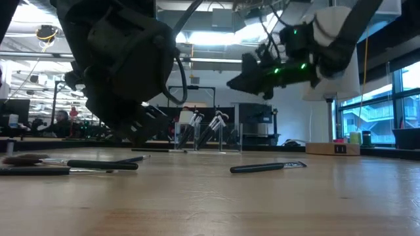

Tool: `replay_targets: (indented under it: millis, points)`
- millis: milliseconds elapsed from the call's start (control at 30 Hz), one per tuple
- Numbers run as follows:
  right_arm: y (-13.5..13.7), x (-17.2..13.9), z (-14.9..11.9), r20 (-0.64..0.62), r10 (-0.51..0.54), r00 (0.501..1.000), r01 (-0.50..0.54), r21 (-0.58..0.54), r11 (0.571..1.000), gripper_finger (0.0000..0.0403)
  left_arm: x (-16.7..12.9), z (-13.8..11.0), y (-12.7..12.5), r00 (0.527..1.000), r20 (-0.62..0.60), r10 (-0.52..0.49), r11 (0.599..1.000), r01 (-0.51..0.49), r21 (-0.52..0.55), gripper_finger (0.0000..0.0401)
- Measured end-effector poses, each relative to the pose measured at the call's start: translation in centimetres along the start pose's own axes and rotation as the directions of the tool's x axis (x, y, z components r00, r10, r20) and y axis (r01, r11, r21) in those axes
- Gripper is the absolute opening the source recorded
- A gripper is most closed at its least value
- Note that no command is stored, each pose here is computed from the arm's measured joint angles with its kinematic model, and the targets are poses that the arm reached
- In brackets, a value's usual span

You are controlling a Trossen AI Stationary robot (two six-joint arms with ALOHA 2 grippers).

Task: Pick & Place Makeup Brushes
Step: Put the eyeshadow brush into the transparent organizer

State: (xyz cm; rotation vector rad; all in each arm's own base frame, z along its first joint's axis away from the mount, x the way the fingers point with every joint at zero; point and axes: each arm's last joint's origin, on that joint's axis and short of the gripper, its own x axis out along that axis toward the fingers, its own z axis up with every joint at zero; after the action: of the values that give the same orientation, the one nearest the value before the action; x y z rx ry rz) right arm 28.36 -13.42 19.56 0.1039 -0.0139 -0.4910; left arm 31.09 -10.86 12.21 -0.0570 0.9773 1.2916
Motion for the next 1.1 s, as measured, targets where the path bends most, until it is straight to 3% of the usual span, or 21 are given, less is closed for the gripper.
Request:
replay_targets:
  millis: [100,200,300,400,467,567,733,1000,1100]
  points:
    - [0.7,-1.5,1.4,-0.149,0.197,0.969,-0.197,0.017,0.980,0.0089,-0.1,0.1,-0.8,0.997,0.039,-0.068,0.997,0.070,-0.033,0.0020]
    - [1.3,-3.4,2.6,-0.324,0.358,0.876,-0.354,0.075,0.932,0.0082,-0.1,0.5,-2.4,0.980,0.074,-0.183,0.983,0.184,0.002,0.0020]
    - [2.2,-5.4,3.5,-0.443,0.409,0.798,-0.399,0.119,0.909,0.0075,-0.1,1.5,-4.2,0.942,0.063,-0.328,0.942,0.322,0.094,0.0020]
    - [3.1,-7.5,4.1,-0.516,0.390,0.763,-0.389,0.115,0.914,0.0068,-0.1,2.9,-5.9,0.875,0.064,-0.480,0.872,0.467,0.148,0.0020]
    - [3.7,-8.7,4.7,-0.529,0.356,0.771,-0.369,0.085,0.925,0.0064,-0.1,4.0,-6.8,0.826,0.091,-0.556,0.829,0.542,0.141,0.0020]
    - [4.3,-10.2,5.7,-0.516,0.274,0.811,-0.314,0.011,0.950,0.0059,0.2,5.3,-7.2,0.788,0.121,-0.604,0.795,0.585,0.158,0.0020]
    - [4.9,-12.1,7.3,-0.445,0.166,0.880,-0.213,-0.057,0.975,0.0055,0.5,7.7,-7.6,0.708,0.058,-0.703,0.705,0.685,0.182,0.0041]
    - [4.6,-13.6,8.6,-0.382,0.166,0.909,-0.206,-0.066,0.976,0.0055,1.6,9.9,-8.2,0.527,-0.010,-0.850,0.520,0.842,0.147,0.0119]
    - [4.4,-14.2,8.7,-0.395,0.160,0.905,-0.213,-0.092,0.973,0.0055,1.9,10.2,-8.2,0.485,-0.038,-0.874,0.477,0.869,0.130,0.0134]
